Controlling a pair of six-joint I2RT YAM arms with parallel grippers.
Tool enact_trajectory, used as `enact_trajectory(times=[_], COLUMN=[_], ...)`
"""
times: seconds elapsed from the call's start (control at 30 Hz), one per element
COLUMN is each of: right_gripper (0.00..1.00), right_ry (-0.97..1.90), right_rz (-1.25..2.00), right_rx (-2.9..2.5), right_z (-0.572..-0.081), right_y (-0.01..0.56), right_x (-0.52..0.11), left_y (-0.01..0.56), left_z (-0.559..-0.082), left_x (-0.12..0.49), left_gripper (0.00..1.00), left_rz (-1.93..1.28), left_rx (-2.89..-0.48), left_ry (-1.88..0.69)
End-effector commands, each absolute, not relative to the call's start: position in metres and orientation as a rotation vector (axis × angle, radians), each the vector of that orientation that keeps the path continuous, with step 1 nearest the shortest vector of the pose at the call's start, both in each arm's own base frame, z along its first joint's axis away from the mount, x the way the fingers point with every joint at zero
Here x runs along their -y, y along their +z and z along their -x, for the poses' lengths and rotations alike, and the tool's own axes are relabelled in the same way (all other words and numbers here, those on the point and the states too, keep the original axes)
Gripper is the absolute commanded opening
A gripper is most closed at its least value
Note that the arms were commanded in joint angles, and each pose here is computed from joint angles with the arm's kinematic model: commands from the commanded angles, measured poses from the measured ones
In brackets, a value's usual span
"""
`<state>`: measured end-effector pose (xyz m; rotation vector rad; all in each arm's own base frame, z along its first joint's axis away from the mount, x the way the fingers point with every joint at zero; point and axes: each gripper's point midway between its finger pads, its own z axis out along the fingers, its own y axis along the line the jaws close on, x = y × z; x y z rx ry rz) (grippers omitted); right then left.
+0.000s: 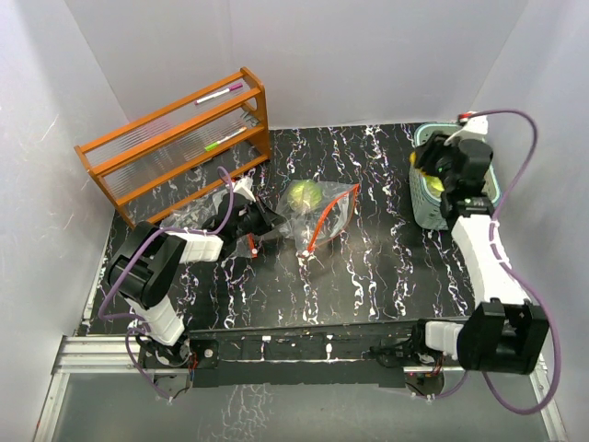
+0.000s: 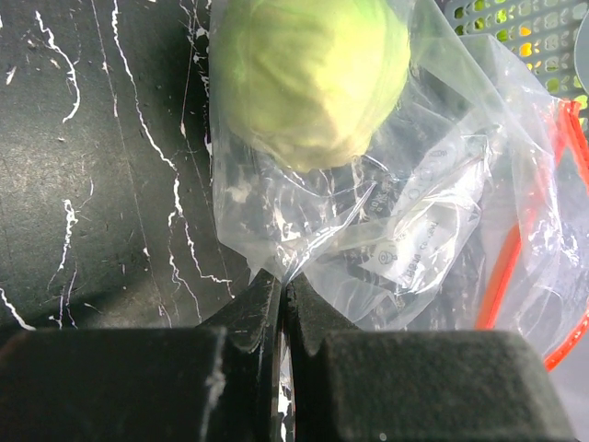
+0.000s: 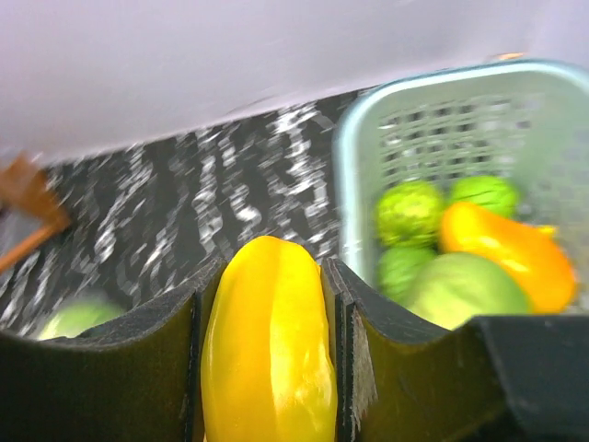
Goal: Open the zip-top bag and remove the fake food
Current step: Place the fake fruit in the bin.
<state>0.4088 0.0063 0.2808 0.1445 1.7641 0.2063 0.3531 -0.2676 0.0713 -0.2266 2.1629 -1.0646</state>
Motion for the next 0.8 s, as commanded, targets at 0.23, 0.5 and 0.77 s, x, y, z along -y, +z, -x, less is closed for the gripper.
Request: enact_trajectory(times=[0.23,0.5,0.77], right_gripper=[0.59,0.79,0.43], right_ry=[-0.148,0.032,0.445], right_rz=[-0.372,-0.178,0.124], right_rx=[-1.798,-1.700,-1.731], right_z=[-0.463,-0.453,-0.382], right_y=[0.260,0.298,0.251], right_x=[0.097,0.037,-0.128], left_y=[0.100,0.108,0.104], left_z=[-0.343,-0.345,-0.350], left_x=[0.273,0.277,0.278], left_gripper=[0.00,0.00,0.00], left_rz=[0.183,0.155,0.166], left_rx=[-2.099,-2.086,-2.098], left_ry=[-1.172,-1.190,-1.174])
